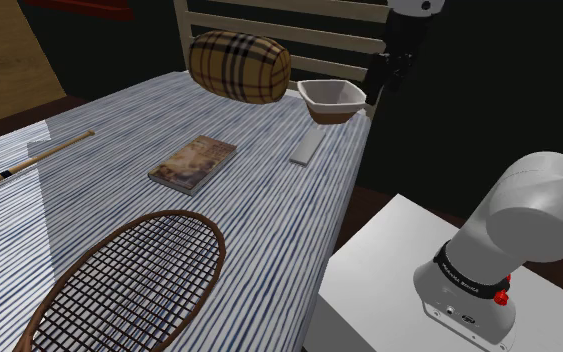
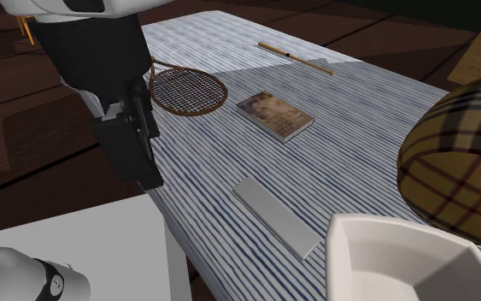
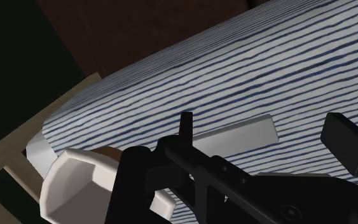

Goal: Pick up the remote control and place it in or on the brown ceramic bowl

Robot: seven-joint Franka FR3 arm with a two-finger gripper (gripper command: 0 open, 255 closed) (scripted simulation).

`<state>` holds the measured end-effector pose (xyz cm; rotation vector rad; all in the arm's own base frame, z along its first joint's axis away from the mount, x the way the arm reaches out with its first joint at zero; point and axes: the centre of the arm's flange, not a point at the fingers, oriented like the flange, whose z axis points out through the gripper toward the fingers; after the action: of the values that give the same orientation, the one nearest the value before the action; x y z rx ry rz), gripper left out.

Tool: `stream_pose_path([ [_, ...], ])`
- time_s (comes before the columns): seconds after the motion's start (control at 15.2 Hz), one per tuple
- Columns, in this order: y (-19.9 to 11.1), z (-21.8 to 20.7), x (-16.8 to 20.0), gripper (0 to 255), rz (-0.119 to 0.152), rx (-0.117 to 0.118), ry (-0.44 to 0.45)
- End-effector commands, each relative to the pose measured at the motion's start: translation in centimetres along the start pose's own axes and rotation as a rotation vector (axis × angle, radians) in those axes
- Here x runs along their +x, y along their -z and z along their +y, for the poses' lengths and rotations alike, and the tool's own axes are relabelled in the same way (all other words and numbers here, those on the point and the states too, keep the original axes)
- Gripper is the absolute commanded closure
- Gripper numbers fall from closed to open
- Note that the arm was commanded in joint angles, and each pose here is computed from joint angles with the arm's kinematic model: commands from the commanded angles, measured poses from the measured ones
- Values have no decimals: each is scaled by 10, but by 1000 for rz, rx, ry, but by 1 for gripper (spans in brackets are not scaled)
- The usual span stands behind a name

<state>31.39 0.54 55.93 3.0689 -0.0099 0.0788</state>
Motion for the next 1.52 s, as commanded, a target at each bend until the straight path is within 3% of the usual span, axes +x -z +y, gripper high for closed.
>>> stream_pose_path([
  [0.0,0,0,0,0,0,0,0],
  [0.66,-95,-20,94,0,-40,9,-472],
  [1.32,-193,4,184,0,-80,19,-945],
  [1.45,-205,7,189,0,-83,19,-976],
])
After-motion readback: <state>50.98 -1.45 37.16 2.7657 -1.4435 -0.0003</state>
